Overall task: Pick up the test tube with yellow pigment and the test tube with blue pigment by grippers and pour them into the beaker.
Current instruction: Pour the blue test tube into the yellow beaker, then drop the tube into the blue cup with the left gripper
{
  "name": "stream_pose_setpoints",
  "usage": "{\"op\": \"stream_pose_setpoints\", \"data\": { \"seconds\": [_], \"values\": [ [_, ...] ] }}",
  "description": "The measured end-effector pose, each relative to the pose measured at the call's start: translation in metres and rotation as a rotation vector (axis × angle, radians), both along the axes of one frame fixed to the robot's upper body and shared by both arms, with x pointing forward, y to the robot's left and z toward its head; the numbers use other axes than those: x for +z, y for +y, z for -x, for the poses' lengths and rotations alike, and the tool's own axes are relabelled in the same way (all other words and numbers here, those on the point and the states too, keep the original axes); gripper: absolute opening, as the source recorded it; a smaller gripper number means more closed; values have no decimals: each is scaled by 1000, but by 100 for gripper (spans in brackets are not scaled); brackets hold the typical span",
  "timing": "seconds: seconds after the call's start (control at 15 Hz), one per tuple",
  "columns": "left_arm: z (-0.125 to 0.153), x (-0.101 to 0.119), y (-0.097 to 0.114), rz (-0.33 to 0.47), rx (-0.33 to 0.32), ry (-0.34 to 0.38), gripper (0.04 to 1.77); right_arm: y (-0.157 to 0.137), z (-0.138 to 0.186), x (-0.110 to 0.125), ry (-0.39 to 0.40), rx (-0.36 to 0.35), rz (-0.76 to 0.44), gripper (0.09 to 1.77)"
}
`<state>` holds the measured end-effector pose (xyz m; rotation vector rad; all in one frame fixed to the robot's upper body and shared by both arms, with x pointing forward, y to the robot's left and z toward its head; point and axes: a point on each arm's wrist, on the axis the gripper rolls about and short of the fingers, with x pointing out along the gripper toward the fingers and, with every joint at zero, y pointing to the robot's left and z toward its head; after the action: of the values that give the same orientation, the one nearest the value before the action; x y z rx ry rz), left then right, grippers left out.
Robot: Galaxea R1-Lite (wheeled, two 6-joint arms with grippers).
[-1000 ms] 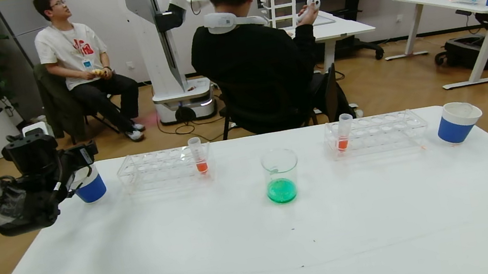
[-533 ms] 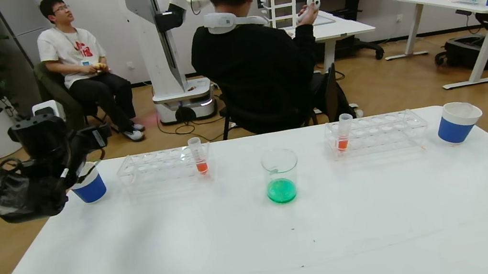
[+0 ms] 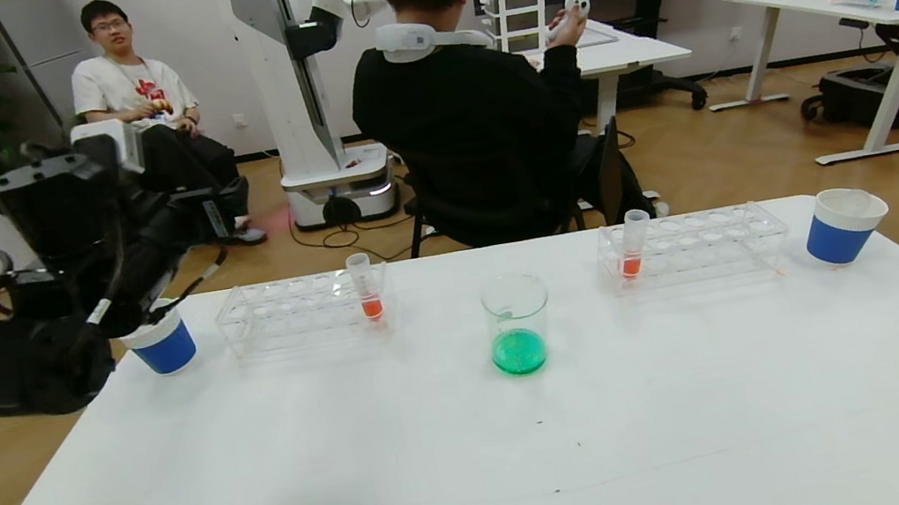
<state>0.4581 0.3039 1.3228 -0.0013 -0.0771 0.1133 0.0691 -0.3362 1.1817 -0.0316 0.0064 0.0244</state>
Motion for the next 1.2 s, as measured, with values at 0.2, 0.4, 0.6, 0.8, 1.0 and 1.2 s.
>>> {"op": "stream_pose_setpoints", "data": {
  "seconds": [0.2, 0.4, 0.6, 0.8, 1.0, 1.2],
  "values": [
    [37, 27, 3, -36, -28, -56, 175, 0, 0, 0, 0, 0, 0, 174],
    [82, 47, 7, -46, -47, -110, 175, 0, 0, 0, 0, 1, 0, 174],
    [131, 58, 16, -75, -28, -158, 175, 0, 0, 0, 0, 0, 0, 174],
    [180, 57, 25, -87, -2, -198, 175, 0, 0, 0, 0, 1, 0, 174],
    [230, 49, 29, -94, 15, -244, 175, 0, 0, 0, 0, 1, 0, 174],
    [281, 30, 31, -119, 32, -226, 175, 0, 0, 0, 0, 1, 0, 174]
  ]
}}
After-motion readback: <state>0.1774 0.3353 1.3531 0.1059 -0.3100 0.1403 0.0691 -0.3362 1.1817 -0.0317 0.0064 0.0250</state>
